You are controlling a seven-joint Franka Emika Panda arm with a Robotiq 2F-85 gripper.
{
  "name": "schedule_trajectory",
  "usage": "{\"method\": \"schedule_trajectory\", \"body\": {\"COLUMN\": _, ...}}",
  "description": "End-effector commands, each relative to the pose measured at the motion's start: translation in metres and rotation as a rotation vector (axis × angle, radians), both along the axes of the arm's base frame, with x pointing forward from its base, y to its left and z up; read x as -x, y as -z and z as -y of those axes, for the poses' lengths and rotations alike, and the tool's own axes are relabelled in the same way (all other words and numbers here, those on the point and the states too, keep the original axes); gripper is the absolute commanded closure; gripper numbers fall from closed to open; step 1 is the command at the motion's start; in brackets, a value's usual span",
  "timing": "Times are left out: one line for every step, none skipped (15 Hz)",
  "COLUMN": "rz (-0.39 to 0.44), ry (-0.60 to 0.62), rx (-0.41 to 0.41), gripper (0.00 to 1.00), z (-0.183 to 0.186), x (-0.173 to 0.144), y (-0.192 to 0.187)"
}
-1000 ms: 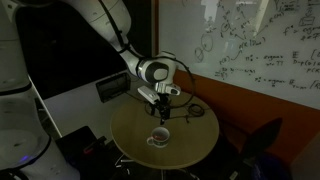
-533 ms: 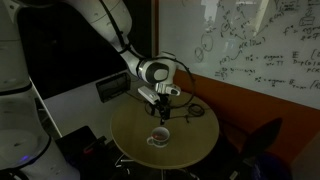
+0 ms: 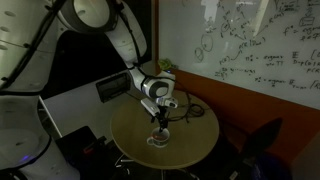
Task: Put the marker in the mug on the table
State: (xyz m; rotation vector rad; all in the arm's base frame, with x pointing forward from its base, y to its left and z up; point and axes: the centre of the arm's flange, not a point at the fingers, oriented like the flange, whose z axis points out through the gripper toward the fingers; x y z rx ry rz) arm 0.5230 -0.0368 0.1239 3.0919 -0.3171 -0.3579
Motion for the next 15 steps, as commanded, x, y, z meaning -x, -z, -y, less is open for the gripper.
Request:
{"method": "schedule_trajectory", "body": {"rz": -0.006, "ry": 0.023, "rx": -0.015, "gripper": 0.00, "z": -0.002, "x": -0.029, "y": 0.035}}
{"method": "schedule_trajectory", "body": {"rz": -0.020, "ry": 0.026, "rx": -0.017, "gripper": 0.00, "z": -0.002, "x": -0.033, "y": 0.043}}
{"method": "schedule_trajectory", "body": {"rz": -0.026, "ry": 0.033, "rx": -0.013, "gripper": 0.17, "z": -0.002, "x": -0.037, "y": 0.050}}
{"method": "schedule_trajectory", "body": {"rz": -0.027, "ry": 0.032, "rx": -0.017, "gripper": 0.26, "z": -0.002, "x": -0.041, "y": 0.057}}
{"method": "schedule_trajectory", "body": {"rz": -0.029, "ry": 0.035, "rx": -0.014, "gripper": 0.34, "z": -0.002, "x": -0.044, "y": 0.063}}
{"method": "schedule_trajectory", "body": {"rz": -0.040, "ry": 0.039, "rx": -0.012, "gripper": 0.41, "z": -0.002, "x": -0.048, "y": 0.069}}
{"method": "schedule_trajectory", "body": {"rz": -0.042, "ry": 0.040, "rx": -0.013, "gripper": 0.47, "z": -0.002, "x": -0.050, "y": 0.074}}
{"method": "schedule_trajectory", "body": {"rz": -0.044, "ry": 0.044, "rx": -0.012, "gripper": 0.47, "z": -0.003, "x": -0.053, "y": 0.080}}
{"method": "schedule_trajectory", "body": {"rz": -0.052, "ry": 0.048, "rx": -0.014, "gripper": 0.46, "z": -0.003, "x": -0.055, "y": 0.085}}
{"method": "schedule_trajectory", "body": {"rz": -0.060, "ry": 0.048, "rx": -0.017, "gripper": 0.47, "z": -0.004, "x": -0.057, "y": 0.090}}
{"method": "schedule_trajectory", "body": {"rz": -0.067, "ry": 0.048, "rx": -0.016, "gripper": 0.44, "z": -0.004, "x": -0.058, "y": 0.095}}
{"method": "schedule_trajectory", "body": {"rz": -0.075, "ry": 0.048, "rx": -0.016, "gripper": 0.43, "z": -0.005, "x": -0.059, "y": 0.098}}
{"method": "schedule_trajectory", "body": {"rz": -0.088, "ry": 0.042, "rx": -0.016, "gripper": 0.42, "z": -0.005, "x": -0.059, "y": 0.102}}
{"method": "schedule_trajectory", "body": {"rz": -0.098, "ry": 0.043, "rx": -0.011, "gripper": 0.41, "z": -0.006, "x": -0.059, "y": 0.105}}
{"method": "schedule_trajectory", "body": {"rz": -0.114, "ry": 0.047, "rx": -0.008, "gripper": 0.42, "z": -0.006, "x": -0.060, "y": 0.108}}
